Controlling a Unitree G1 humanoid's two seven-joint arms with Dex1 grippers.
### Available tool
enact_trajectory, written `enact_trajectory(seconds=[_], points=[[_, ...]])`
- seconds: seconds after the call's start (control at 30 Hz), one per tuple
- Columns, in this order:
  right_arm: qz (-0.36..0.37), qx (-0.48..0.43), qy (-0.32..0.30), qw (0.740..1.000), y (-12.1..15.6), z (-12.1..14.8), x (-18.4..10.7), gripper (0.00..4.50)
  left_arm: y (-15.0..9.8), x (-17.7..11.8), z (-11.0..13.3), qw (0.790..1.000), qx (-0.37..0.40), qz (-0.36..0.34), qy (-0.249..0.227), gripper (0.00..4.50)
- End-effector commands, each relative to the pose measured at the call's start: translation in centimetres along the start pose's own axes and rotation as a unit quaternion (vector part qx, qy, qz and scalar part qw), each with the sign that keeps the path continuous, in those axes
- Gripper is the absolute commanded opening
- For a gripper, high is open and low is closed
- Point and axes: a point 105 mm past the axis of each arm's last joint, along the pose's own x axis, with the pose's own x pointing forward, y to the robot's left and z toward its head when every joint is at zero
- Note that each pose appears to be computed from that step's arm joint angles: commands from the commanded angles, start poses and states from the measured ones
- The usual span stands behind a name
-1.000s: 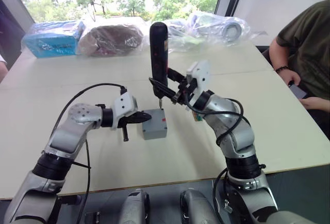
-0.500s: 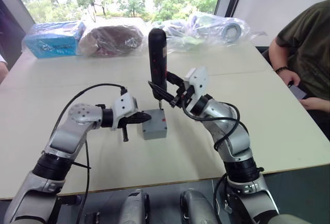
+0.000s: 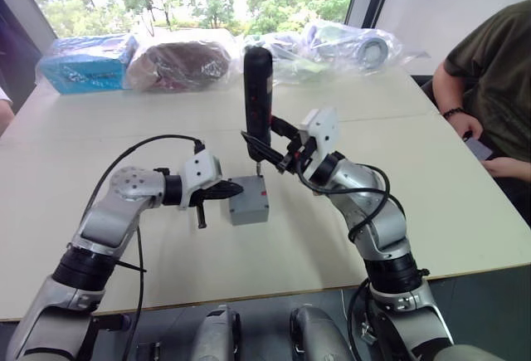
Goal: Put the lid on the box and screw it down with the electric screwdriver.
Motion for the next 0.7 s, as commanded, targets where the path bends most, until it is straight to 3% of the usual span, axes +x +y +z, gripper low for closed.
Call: enact_trajectory(seconds=[0.03,0.7], points=[[-0.003,-0.019,-0.020,1.000,-0.4,1.6,0.2,1.82,-0.2,-0.1,-0.9,1.000,-0.005,-0.002,0.018,0.00],[0.005,0.002,-0.010,1.000,0.4,0.2,0.6,1.82,-0.2,-0.1,-0.9,1.000,-0.005,-0.004,0.021,0.00]])
